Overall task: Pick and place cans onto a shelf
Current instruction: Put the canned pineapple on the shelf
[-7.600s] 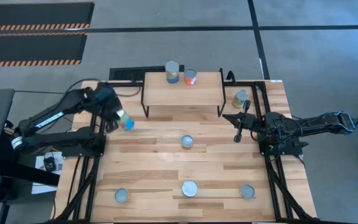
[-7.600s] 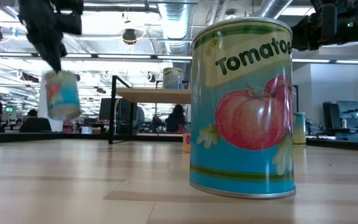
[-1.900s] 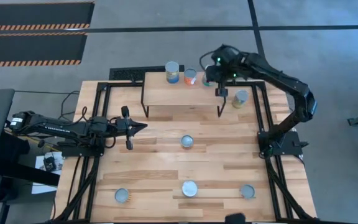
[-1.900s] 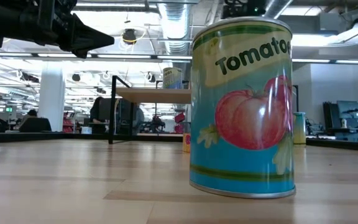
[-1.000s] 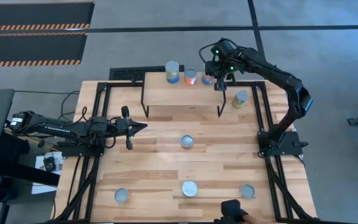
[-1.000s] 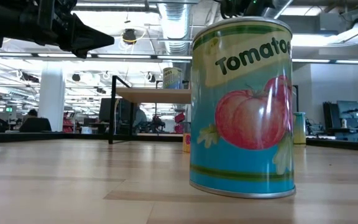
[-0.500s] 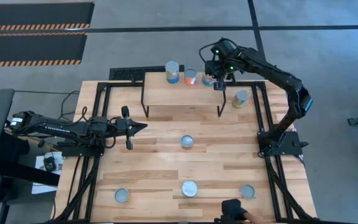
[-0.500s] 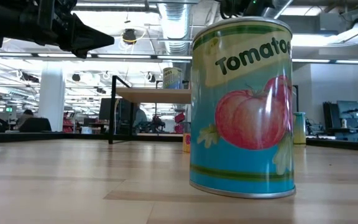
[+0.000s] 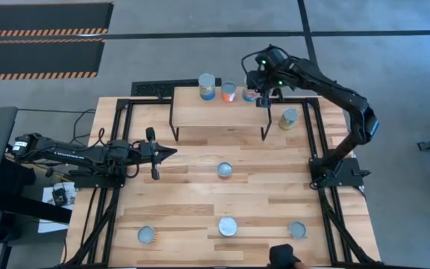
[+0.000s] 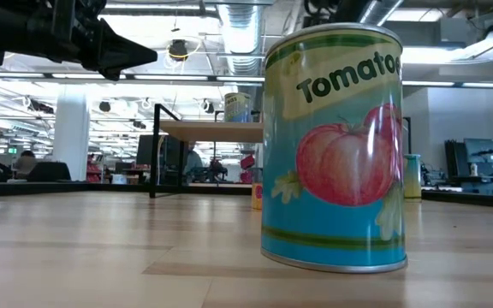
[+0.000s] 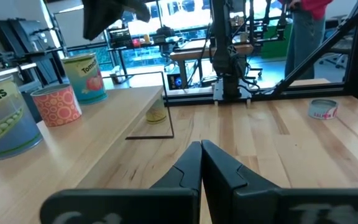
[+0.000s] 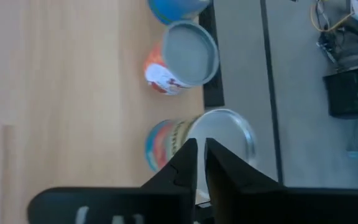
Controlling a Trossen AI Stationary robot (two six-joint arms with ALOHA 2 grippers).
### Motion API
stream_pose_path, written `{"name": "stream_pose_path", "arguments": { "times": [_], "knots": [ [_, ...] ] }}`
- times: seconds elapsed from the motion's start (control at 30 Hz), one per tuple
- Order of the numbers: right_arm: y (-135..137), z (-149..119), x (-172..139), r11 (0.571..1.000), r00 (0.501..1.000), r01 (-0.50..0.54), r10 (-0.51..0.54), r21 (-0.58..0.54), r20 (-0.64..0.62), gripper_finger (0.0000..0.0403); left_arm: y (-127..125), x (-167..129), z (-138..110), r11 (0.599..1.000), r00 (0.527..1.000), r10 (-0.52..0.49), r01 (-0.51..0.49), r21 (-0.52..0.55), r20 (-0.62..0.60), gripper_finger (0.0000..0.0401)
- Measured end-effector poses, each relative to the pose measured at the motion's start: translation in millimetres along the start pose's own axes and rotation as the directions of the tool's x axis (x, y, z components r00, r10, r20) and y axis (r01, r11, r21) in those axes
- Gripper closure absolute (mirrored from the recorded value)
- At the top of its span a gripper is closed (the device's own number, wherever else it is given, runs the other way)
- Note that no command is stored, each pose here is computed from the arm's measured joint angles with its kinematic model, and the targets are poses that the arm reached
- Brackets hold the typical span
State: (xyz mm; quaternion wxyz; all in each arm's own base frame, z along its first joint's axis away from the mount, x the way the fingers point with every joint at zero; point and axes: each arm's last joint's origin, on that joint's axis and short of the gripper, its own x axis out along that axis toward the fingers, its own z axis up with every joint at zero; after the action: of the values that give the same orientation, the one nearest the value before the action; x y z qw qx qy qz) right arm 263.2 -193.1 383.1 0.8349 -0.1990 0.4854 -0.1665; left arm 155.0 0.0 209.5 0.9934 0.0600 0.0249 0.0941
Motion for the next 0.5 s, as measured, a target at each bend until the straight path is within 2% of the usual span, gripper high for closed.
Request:
{"name": "stream_pose_path", "arguments": {
  "times": [0.17,0.33,0.5],
  "knots": [
    [12.2,0.0,-13.8,0.995,0.995,-0.087,0.084,0.048,0.053,0.0394,-0.2,0.0,-0.9,1.0,1.0,-0.004,0.004,0.002,-0.009,0.0401],
    [33.5,-10.9,-12.6,0.979,0.969,-0.194,0.181,0.066,0.168,0.0397,-0.3,0.0,-1.7,1.0,1.0,-0.005,0.005,-0.002,-0.017,0.0401],
    [67.8,-22.3,-16.1,0.977,0.932,-0.205,0.175,0.062,0.318,0.0399,-1.0,0.0,-2.5,1.0,0.999,-0.03,0.03,-0.001,-0.023,0.0401]
  ]
}}
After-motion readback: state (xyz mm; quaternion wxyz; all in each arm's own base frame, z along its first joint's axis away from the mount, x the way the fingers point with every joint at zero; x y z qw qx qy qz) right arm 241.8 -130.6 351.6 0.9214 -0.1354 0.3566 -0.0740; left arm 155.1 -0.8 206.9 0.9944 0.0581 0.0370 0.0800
